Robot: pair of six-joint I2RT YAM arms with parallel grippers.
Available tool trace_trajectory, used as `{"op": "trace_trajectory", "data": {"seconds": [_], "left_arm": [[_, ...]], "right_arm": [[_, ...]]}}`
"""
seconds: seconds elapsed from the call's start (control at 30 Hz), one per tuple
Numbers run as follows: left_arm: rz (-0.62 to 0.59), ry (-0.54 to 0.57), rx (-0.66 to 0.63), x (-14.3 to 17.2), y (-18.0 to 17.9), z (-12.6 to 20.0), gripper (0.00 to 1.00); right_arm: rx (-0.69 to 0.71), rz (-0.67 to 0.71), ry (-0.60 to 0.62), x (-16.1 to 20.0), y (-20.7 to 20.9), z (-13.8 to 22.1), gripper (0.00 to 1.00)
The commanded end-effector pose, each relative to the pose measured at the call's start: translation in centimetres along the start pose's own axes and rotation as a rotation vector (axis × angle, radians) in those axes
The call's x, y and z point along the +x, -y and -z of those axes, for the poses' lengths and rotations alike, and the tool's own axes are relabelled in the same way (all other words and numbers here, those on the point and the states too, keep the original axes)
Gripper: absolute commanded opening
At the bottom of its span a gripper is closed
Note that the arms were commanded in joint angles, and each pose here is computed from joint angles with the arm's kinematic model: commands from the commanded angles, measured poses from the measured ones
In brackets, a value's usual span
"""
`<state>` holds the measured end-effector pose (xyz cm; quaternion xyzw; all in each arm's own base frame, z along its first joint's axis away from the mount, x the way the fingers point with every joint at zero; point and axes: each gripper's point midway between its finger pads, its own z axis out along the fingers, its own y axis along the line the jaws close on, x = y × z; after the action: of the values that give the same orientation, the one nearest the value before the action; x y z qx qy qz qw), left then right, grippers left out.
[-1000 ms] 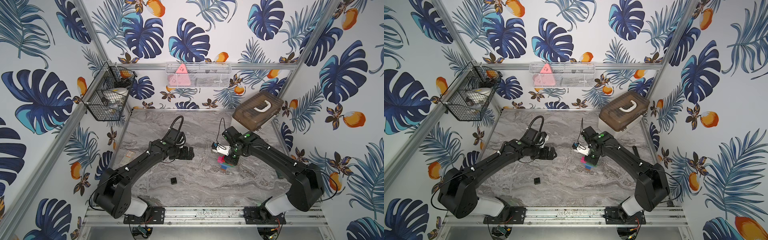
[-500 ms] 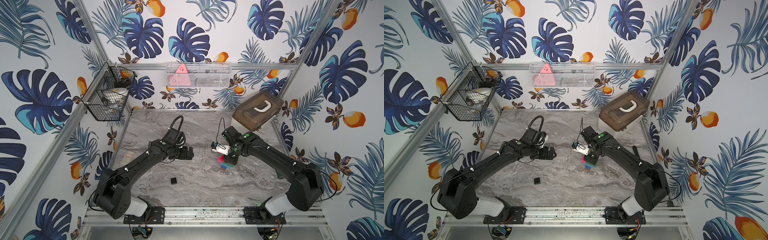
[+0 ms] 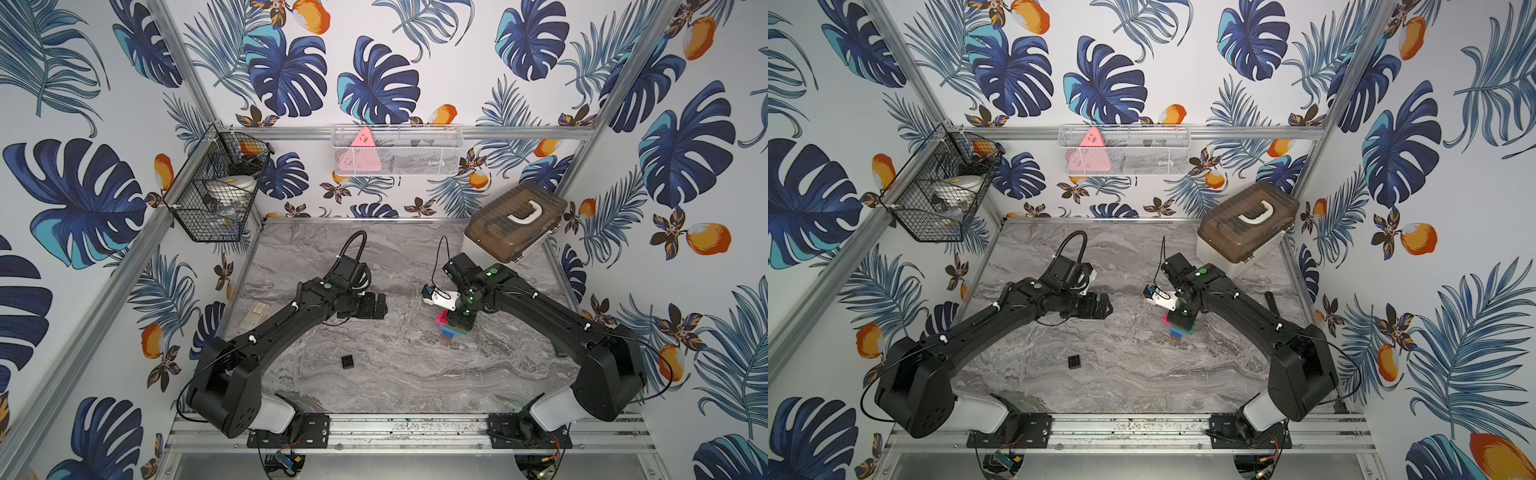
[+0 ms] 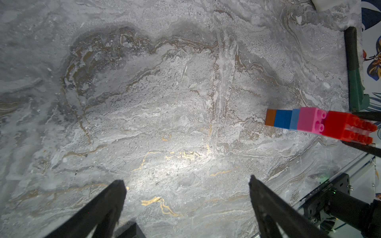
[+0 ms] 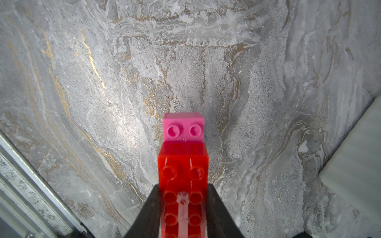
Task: Assemble a spoon with lego
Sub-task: Assemble the lego brick with the lego brick.
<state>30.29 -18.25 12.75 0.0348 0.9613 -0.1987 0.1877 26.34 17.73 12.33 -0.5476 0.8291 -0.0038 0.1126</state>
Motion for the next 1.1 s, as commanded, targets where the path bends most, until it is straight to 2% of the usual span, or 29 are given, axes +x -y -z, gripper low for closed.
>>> {"op": "trace_trajectory", "data": {"seconds": [0.0, 0.7, 0.8, 1.07], "left_arm": [[-0.005, 0.006, -0.006, -0.2, 0.1, 0.2, 0.99], [-0.014, 0.002, -0.021, 0.2, -0.3, 0.6, 0.99], [-0.016, 0.003, -0.022, 0.2, -0.3, 0.6, 0.99], [-0.014, 0.007, -0.020, 0.1, -0.2, 0.7, 0.99]], "right_arm": [[-0.017, 0.001, -0.036, 0.8, -0.4, -0.8, 0.24], [-0.108, 0.000, -0.105, 2.9, -2.5, -2.6, 0.19], [-0.089, -0.004, -0.099, 2.6, -2.1, -2.0, 0.21], [-0.005, -0.009, -0.079, 2.6, -0.9, -0.5, 0.35]]}}
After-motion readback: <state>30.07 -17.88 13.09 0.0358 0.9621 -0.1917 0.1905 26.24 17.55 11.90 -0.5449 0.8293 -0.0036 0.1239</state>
